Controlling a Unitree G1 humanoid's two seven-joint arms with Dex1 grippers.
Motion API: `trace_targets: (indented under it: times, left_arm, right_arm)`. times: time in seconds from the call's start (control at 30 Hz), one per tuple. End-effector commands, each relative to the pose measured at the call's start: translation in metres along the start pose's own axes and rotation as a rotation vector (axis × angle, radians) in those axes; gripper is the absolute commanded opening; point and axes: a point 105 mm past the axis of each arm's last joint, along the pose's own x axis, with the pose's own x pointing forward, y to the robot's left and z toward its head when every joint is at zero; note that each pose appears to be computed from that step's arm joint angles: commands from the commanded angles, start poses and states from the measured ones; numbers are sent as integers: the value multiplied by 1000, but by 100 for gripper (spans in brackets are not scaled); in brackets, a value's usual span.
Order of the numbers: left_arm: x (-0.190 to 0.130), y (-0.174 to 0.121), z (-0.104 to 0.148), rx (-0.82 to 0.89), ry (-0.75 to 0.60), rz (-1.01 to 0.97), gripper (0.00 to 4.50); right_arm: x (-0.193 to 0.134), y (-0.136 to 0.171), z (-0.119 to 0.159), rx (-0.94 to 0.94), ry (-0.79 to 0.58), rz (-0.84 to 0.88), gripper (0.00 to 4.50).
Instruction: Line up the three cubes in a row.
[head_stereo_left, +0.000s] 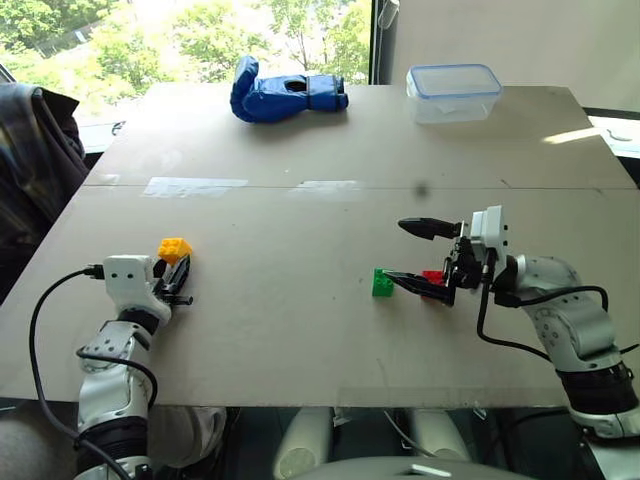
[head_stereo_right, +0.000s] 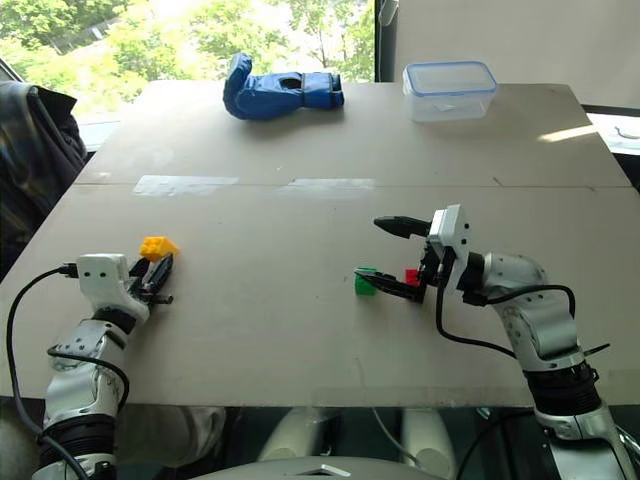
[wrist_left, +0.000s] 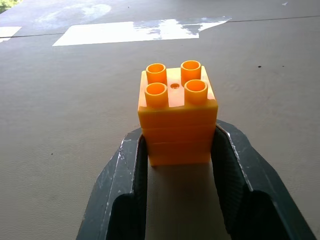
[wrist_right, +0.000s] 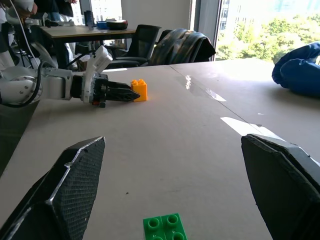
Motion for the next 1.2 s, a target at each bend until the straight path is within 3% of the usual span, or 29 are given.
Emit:
trace_targets:
  times: [0.03,0.17,0.4,0.63,0.87,1.2]
  left_arm:
    - [13,-42,0,67,42,-255,118]
    - [25,-80,16,148,-6,-504,118]
    - [17,-149,29,256,-78,-1042,118]
    - [24,-178,26,369,-67,-1382,118]
    - [32,-177,21,414,-17,-1501,118]
    - [41,-171,12,473,19,-1480,118]
  right_arm:
    - [-18,0,15,-25,-53,11,450]
    - [-35,-3,11,-18,-41,10,450]
    - [-46,-4,12,-32,-27,6,450]
    - [-42,6,15,-16,-48,-3,450]
    - [-47,11,16,-14,-48,-26,450]
    - [-51,12,16,-10,-44,-33,450]
